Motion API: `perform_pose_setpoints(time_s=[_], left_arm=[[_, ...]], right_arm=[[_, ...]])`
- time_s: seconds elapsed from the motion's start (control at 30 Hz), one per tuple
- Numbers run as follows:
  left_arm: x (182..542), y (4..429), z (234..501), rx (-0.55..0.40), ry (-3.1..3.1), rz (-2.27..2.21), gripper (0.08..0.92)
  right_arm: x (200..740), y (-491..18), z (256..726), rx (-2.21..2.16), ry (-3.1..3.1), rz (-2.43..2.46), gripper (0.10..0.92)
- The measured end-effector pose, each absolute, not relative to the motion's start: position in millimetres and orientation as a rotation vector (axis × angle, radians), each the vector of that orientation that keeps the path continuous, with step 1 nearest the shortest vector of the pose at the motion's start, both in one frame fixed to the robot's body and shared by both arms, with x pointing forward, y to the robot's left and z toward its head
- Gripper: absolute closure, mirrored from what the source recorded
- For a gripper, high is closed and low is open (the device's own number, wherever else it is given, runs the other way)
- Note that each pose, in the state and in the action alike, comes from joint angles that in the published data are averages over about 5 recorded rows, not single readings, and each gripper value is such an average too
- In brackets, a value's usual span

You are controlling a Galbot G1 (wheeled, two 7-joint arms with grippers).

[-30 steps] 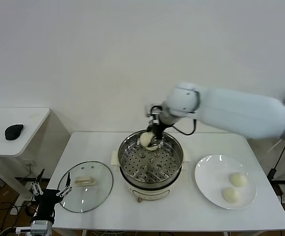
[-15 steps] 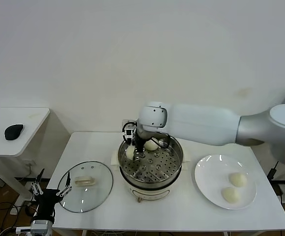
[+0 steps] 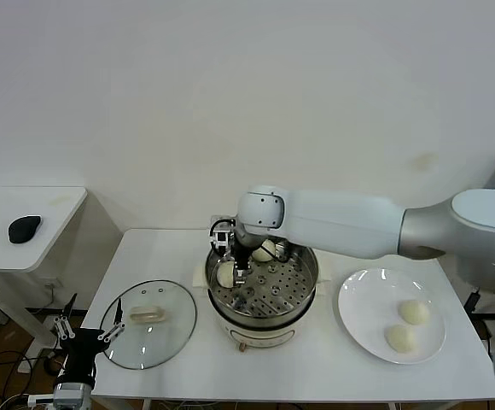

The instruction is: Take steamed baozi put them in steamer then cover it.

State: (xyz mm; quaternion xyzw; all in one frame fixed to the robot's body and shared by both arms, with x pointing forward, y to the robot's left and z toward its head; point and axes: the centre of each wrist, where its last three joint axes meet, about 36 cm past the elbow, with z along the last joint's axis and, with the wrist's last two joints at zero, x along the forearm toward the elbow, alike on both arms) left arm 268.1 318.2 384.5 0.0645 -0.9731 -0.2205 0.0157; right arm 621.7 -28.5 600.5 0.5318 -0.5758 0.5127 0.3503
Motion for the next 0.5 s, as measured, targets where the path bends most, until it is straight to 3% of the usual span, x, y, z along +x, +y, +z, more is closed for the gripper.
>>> perform_pose_setpoints(time_s=[0.5], left_arm=[[263.8, 316.7, 383.3, 0.189, -3.017, -0.695, 0.177]], right_arm=[[607.3, -160.4, 684.0, 1.423, -1.42, 1.386, 0.2]])
